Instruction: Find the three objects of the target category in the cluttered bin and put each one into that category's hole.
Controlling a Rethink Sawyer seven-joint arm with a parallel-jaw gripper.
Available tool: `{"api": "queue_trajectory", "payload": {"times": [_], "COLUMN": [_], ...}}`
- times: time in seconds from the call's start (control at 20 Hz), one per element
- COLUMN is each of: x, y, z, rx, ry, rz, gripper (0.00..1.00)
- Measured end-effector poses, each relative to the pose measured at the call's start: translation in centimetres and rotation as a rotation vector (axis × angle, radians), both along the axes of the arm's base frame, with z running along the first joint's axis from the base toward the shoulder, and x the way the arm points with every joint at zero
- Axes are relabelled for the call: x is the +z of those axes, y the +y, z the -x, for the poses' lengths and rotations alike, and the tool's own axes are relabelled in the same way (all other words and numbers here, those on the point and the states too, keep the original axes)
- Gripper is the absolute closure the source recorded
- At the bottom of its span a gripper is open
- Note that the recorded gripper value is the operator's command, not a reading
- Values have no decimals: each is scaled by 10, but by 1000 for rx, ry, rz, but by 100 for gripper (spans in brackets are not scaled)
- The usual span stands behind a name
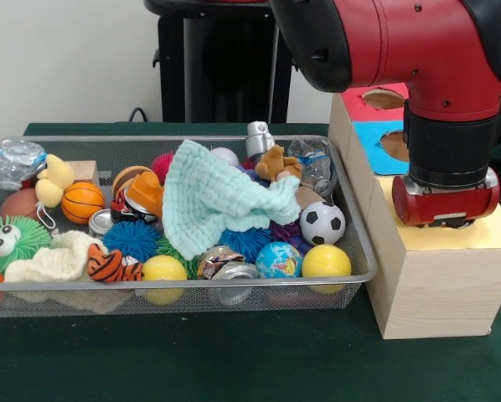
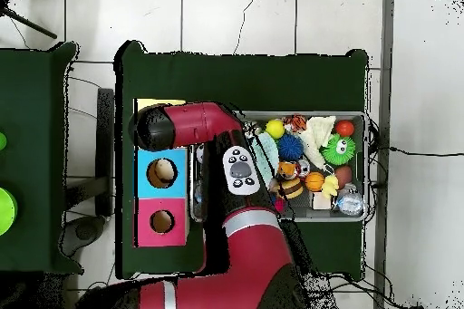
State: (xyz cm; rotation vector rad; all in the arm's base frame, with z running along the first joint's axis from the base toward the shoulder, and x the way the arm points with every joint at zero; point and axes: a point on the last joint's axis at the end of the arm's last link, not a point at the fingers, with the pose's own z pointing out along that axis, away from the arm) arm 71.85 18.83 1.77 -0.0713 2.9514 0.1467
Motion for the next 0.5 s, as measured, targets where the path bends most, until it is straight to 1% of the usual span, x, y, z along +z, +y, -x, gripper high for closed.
{"api": "queue_trajectory", "payload": {"times": [0.3, 0.35, 0.5], "x": [0, 0, 0], "y": [0, 0, 0], "z": [1, 1, 1], "rx": [4, 4, 5], "ry": [-4, -4, -5], "rz": [13, 14, 19], "gripper": [0, 100, 100]}}
